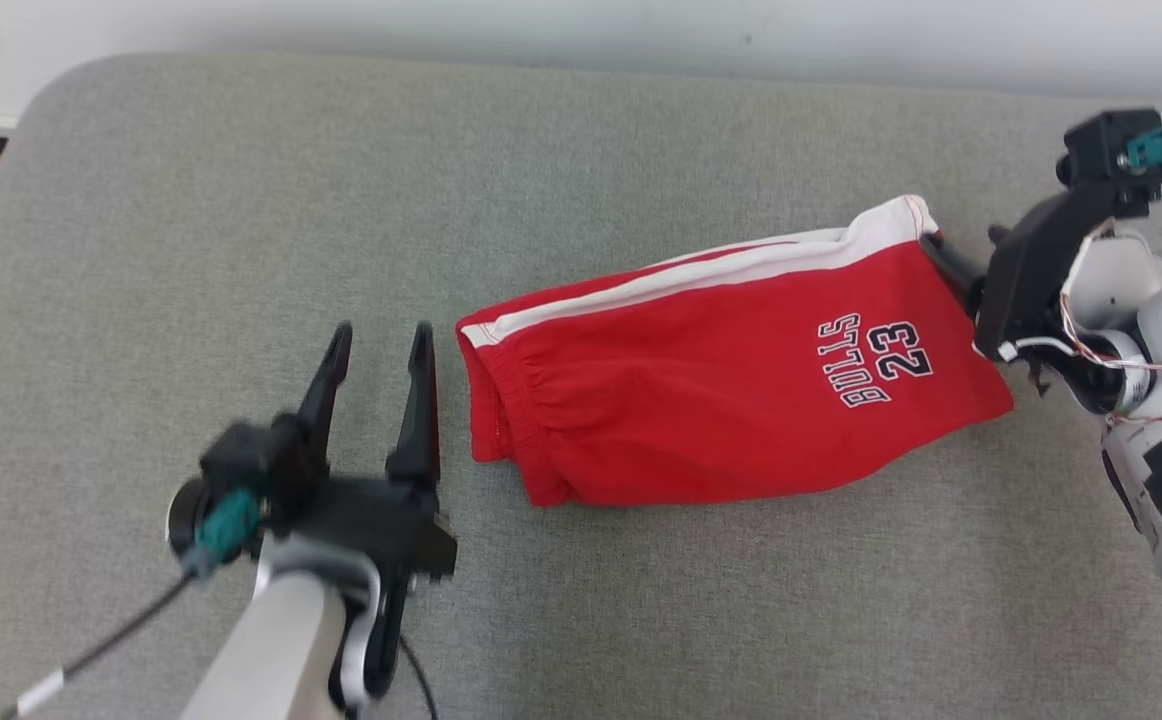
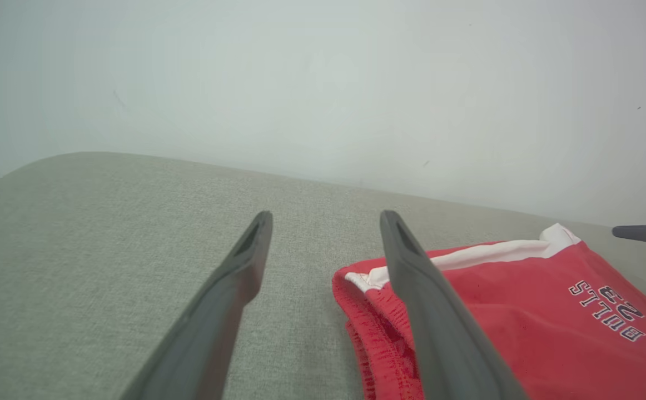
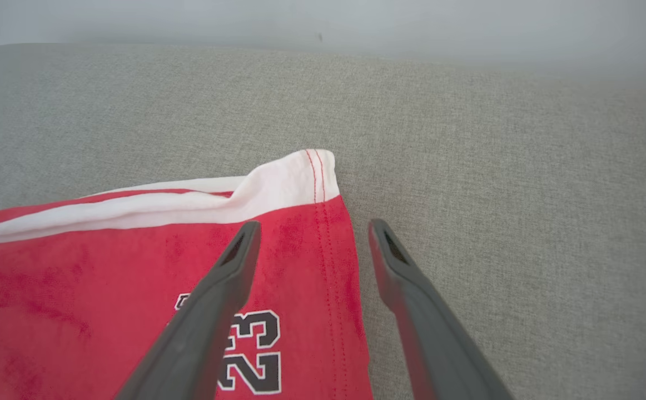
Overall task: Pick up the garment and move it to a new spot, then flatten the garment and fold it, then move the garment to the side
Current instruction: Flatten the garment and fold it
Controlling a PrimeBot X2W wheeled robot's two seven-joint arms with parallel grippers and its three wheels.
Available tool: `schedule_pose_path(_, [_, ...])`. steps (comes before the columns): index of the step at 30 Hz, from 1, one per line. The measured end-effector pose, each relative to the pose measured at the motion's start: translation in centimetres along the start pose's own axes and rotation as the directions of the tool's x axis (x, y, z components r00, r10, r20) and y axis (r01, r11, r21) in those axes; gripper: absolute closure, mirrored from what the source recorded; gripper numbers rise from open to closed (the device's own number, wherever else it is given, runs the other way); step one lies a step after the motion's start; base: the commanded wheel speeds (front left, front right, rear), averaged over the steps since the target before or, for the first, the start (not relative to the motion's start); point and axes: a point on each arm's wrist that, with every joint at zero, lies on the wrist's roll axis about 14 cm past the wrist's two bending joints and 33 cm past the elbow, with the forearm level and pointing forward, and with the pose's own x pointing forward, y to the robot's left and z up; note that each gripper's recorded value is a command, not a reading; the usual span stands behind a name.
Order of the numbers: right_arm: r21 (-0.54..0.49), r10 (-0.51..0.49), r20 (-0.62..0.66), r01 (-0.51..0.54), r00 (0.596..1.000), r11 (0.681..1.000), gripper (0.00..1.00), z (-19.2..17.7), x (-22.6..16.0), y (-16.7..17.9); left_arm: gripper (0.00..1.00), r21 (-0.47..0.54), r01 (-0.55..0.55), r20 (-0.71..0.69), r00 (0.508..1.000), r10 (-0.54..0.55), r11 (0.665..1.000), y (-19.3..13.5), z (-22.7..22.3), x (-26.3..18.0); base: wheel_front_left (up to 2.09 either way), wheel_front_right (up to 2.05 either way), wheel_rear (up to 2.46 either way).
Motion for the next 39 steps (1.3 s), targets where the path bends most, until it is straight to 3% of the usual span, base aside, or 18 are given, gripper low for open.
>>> schedule_pose_path(8, [0.061, -0.018, -0.042, 0.021, 0.999, 0.998, 0.00, -1.7, -0.6, -0.9, 0.00, 0.051, -0.030, 0.071, 0.997, 0.026, 0.998, 1.0, 1.2, -5.9, 0.00, 0.00, 0.00])
schedule_pose_path(13, [0.096, -0.041, -0.027, 0.044, 0.999, 0.994, 0.00, -2.8, 0.3, -1.7, 0.00, 0.047, -0.082, 0.045, 0.996, 0.080, 0.995, 2.2, 0.1, -8.4, 0.00, 0.00, 0.00])
schedule_pose_path(22, [0.165, -0.012, -0.035, 0.018, 0.999, 0.986, 0.00, -6.2, 3.2, 0.0, 0.00, 0.058, -0.145, 0.022, 0.989, 0.144, 0.988, 4.3, -0.7, -9.6, 0.00, 0.00, 0.00])
schedule_pose_path(30, [0.153, 0.015, -0.046, -0.007, 0.999, 0.988, 0.00, -7.3, 4.5, 1.5, 0.00, 0.055, -0.159, 0.017, 0.987, 0.158, 0.986, 4.7, -0.9, -9.4, 0.00, 0.00, 0.00])
schedule_pose_path(31, [0.148, 0.023, -0.056, -0.015, 0.998, 0.989, 0.07, -7.5, 4.7, 1.9, 0.00, 0.052, -0.156, 0.019, 0.988, 0.156, 0.986, 4.6, -0.8, -9.2, 0.00, 0.00, 0.00])
schedule_pose_path(32, [0.145, 0.027, -0.060, -0.018, 0.998, 0.989, 0.58, -7.6, 4.8, 2.1, 0.00, 0.051, -0.156, 0.019, 0.988, 0.156, 0.986, 4.6, -0.8, -9.2, 0.00, 0.00, 0.00])
schedule_pose_path(34, [0.138, 0.035, -0.063, -0.026, 0.997, 0.990, 1.00, -7.7, 4.9, 2.4, 0.00, 0.048, -0.157, 0.016, 0.988, 0.156, 0.986, 4.6, -1.0, -9.2, 0.00, 0.00, 0.00])
schedule_pose_path(39, [0.144, 0.048, -0.035, -0.042, 0.998, 0.989, 1.00, -7.4, 4.8, 2.9, 0.00, 0.047, -0.156, 0.016, 0.988, 0.155, 0.987, 4.5, -1.0, -9.1, 0.00, 0.00, 0.00])
